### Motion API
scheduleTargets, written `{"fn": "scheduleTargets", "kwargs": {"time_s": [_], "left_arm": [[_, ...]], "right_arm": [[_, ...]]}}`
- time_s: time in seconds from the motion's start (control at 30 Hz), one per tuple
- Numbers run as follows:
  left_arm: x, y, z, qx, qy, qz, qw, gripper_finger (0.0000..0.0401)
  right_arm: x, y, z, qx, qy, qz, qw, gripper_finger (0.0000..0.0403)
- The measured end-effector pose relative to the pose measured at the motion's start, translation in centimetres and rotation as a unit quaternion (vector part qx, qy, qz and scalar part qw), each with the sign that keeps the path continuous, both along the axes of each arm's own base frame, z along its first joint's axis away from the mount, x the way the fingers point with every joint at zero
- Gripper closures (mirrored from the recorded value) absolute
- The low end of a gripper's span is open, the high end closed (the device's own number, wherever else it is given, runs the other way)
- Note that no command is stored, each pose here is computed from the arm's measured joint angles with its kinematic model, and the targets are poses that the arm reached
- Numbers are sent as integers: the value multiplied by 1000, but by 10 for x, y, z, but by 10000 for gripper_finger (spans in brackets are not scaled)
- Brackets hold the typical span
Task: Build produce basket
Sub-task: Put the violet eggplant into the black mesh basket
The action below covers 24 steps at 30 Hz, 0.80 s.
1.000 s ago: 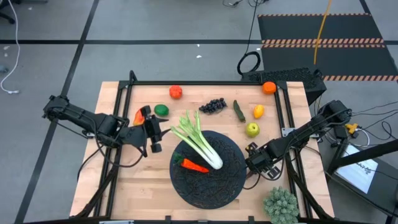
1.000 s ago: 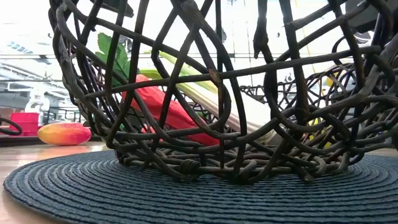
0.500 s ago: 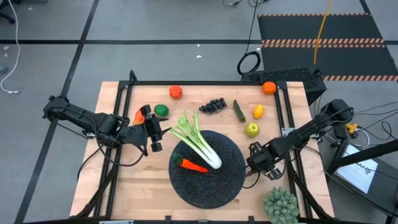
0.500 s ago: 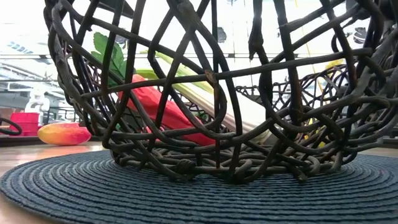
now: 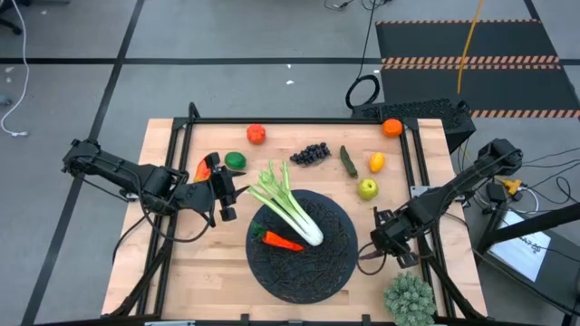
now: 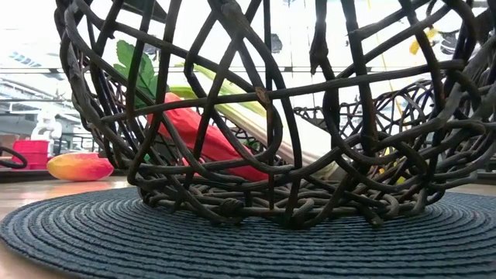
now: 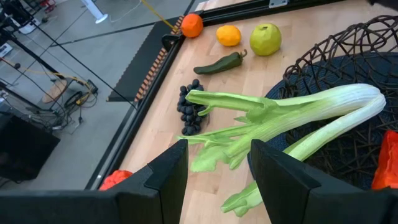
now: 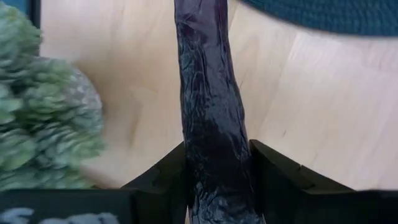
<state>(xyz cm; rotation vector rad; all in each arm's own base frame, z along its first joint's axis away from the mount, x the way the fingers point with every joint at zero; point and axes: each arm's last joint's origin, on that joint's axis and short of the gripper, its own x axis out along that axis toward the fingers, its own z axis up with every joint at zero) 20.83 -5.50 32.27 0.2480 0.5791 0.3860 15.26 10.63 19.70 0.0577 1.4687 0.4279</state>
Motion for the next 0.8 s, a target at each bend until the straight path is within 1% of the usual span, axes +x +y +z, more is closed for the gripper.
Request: {"fn": "scheduleTargets", "kwargs": {"time_s": [0.1,0.17,0.37,0.47,0.63,0.73,0.8], "left_arm": [[0,0,0,-1,0,0,1000,224],[0,0,0,-2,-1,1,1000,224],[0,0,0,-3,-2,2,1000,224],[0,0,0,-3,-2,2,1000,224],[0,0,0,-3,-2,2,1000,224],[1,0,2,-6,-11,1,1000,224],[2,-1,3,-5,-20,-3,1000,224]], "right_arm": [[-5,2,12,0,11,-19,1000,263],[-5,4,21,9,5,-36,999,263],[-1,6,49,54,-17,-123,991,263],[1,6,58,61,-25,-180,981,264],[12,6,65,81,-75,-244,963,264],[26,5,72,120,-131,-281,943,264],[36,6,78,149,-178,-285,930,264]]}}
